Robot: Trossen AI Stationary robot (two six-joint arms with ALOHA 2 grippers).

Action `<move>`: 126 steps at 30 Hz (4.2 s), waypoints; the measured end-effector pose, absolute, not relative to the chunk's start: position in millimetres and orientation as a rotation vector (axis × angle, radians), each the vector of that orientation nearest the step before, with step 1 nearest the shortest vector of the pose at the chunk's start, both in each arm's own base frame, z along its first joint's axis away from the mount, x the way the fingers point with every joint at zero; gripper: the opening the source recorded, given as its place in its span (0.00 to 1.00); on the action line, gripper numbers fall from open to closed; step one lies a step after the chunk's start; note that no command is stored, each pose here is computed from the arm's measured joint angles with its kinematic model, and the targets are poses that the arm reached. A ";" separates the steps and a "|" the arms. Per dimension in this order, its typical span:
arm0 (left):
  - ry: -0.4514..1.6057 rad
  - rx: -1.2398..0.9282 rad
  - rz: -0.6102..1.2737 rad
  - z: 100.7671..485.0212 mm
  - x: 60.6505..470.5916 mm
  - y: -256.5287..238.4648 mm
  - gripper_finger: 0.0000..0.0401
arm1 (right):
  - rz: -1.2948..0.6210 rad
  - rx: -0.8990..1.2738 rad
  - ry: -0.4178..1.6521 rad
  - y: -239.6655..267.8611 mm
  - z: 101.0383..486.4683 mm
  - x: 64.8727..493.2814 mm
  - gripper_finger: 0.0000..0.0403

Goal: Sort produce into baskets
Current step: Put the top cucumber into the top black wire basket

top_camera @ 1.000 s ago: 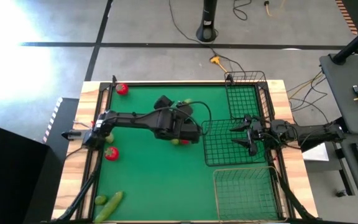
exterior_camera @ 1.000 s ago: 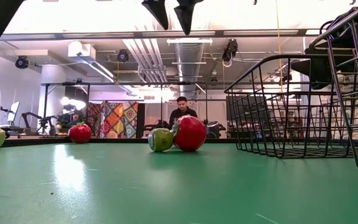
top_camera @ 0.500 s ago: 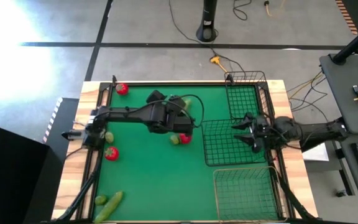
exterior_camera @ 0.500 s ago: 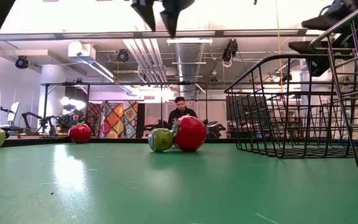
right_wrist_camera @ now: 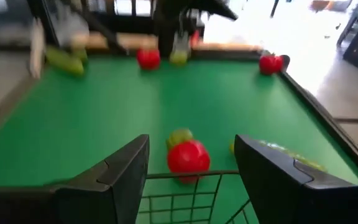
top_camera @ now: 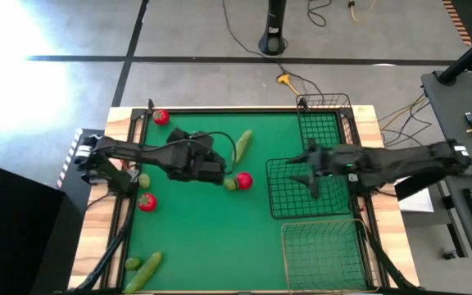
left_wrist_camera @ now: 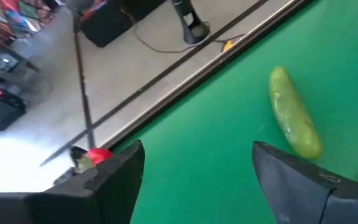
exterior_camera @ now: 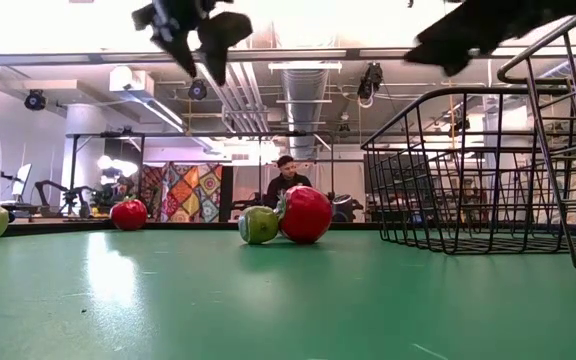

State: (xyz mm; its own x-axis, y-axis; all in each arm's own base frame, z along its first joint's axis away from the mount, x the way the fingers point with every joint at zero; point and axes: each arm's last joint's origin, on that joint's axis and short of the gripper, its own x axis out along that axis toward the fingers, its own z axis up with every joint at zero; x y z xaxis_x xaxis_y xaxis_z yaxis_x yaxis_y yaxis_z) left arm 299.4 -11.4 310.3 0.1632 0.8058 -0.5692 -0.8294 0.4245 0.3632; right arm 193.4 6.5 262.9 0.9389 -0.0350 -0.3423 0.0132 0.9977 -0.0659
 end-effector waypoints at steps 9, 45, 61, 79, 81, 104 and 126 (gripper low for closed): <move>0.695 -0.142 1.011 253.3 280.1 -22.4 0.69 | -0.013 -0.171 0.506 7.7 272.8 251.9 0.57; 0.395 -0.286 0.750 143.2 248.1 -181.9 0.69 | 0.150 -0.343 1.190 -149.7 210.4 436.2 0.92; 0.488 -0.113 0.829 153.6 233.2 -161.2 0.69 | 0.269 -0.411 1.371 -175.7 158.7 447.3 0.91; 0.348 -0.118 0.830 162.6 234.0 -160.0 0.69 | 0.078 -0.289 1.374 -180.5 159.4 449.3 0.56; 0.347 -0.106 0.826 164.5 235.1 -160.9 0.69 | 0.059 -0.275 1.364 -179.9 166.9 447.7 0.48; 0.249 -0.022 0.840 147.4 220.4 -150.2 0.69 | -0.954 0.393 1.166 -148.5 355.7 190.9 0.47; 0.304 -0.126 0.786 143.7 215.8 -152.8 0.69 | -1.148 0.800 1.346 -226.0 219.9 160.6 0.47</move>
